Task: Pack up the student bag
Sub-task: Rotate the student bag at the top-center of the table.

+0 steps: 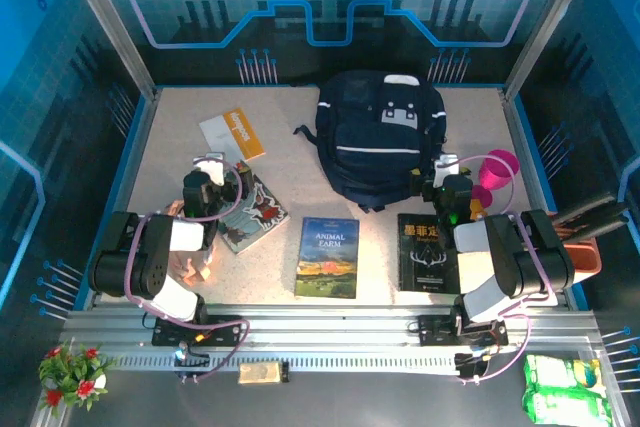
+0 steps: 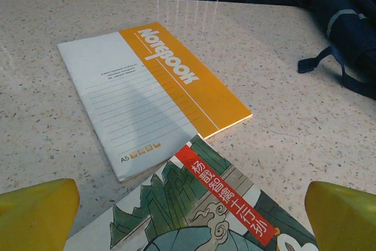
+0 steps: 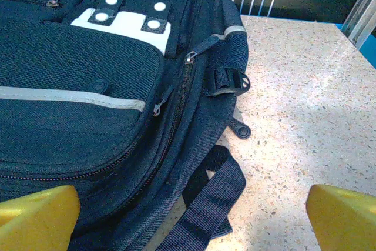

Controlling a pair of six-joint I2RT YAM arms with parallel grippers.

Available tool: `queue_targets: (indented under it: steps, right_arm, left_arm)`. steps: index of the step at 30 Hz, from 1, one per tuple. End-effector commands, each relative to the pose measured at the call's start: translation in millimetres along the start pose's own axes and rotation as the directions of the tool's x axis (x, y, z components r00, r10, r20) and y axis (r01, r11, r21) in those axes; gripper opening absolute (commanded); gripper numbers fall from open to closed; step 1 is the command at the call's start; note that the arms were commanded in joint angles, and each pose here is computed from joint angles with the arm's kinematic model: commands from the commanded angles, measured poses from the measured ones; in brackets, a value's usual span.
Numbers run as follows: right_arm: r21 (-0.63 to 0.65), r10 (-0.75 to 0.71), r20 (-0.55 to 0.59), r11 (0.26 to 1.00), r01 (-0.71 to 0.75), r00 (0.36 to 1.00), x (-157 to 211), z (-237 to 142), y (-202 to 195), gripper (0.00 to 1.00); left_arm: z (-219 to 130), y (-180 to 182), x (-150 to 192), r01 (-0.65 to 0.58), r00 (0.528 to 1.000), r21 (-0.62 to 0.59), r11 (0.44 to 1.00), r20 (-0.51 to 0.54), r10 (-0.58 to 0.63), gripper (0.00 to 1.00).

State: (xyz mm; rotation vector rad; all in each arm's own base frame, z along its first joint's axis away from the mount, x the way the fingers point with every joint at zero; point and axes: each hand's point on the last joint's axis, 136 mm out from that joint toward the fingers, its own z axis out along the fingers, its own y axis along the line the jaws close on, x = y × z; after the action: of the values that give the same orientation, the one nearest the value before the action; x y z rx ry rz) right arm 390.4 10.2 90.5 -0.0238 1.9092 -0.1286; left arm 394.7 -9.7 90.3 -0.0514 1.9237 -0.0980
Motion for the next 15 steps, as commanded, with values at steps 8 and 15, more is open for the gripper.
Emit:
queue_targets:
  steps: [8, 15]
  right_arm:
    - [0.002, 0.02, 0.031, 1.0, -0.02, 0.999, -10.8, 2.0, -3.8, 1.0]
    - [0.0, 0.022, 0.03, 1.0, -0.022, 0.999, -10.6, 2.1, -4.3, 1.0]
  left_arm:
    - [2.3, 0.8, -4.8, -0.013, 1.0, -0.007, 1.0, 0.017, 0.013, 0.99]
    - [2.8, 4.4, -5.9, 0.003, 1.0, -0.013, 1.0, 0.018, -0.003, 0.99]
